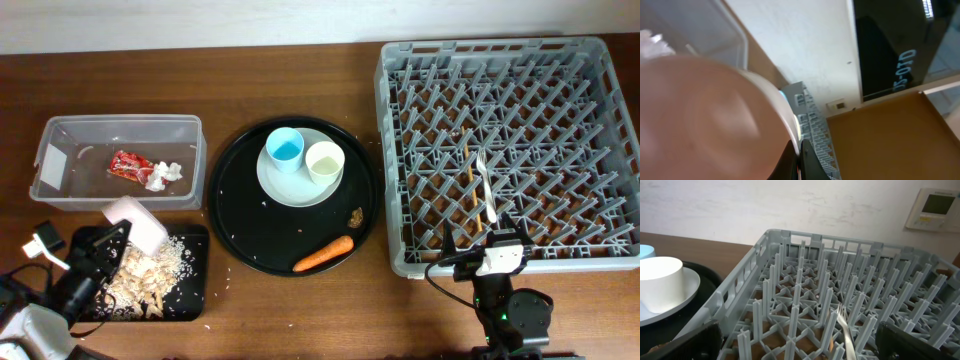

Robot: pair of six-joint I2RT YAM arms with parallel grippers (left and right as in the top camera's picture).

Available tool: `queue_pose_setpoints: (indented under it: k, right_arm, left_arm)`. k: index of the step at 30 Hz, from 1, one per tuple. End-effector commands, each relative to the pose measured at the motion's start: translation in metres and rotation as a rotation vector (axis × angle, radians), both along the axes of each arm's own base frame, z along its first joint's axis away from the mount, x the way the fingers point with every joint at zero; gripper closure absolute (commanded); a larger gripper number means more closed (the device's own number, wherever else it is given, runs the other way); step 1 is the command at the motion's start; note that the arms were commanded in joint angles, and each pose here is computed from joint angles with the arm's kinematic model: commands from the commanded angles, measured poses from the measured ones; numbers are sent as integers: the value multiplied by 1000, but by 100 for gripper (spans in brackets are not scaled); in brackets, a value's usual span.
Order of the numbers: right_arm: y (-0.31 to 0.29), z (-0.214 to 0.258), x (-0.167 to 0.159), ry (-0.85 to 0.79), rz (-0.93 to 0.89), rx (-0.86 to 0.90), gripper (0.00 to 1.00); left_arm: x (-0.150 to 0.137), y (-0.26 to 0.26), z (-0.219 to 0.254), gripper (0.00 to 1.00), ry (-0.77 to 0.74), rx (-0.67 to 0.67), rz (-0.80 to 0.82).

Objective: Sort waste into correct bins and load items into the dishwasher rack
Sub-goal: 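Tip the pink bowl over the black tray to dump the rice, then return the empty pink bowl to the round tray with the left gripper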

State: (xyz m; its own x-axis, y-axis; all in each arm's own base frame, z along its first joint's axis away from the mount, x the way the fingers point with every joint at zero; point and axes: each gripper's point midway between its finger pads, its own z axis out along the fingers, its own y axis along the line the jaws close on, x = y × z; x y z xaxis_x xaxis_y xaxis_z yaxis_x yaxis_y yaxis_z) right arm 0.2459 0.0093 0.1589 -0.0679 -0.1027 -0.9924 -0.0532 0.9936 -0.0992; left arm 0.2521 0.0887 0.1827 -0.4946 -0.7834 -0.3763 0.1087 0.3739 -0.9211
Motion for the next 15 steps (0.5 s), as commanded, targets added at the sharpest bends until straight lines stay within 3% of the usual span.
queue_pose_setpoints:
  k: [1, 2, 3, 9, 12, 14, 15]
  right_arm:
    - [-1, -2, 0, 1, -3, 5, 1]
    - [-1, -2, 0, 1, -3, 5, 2]
    - [-1, -2, 0, 1, -3, 5, 1]
    - [-1, -2, 0, 1, -2, 5, 1]
    - [-1, -2, 0, 1, -3, 5, 1]
    - [-1, -2, 0, 1, -3, 5, 1]
    - [-1, -2, 0, 1, -3, 5, 1]
  left_arm:
    - [-3, -5, 18, 100, -79, -70, -11]
    - [0, 0, 18, 100, -112, -10, -14]
    - [-1, -2, 17, 100, -90, -52, -13]
    - [2, 3, 16, 100, -126, 31, -14]
    - [-6, 26, 18, 100, -56, -116, 74]
    - [-12, 43, 11, 100, -46, -47, 143]
    - [-15, 37, 17, 100, -62, -109, 135]
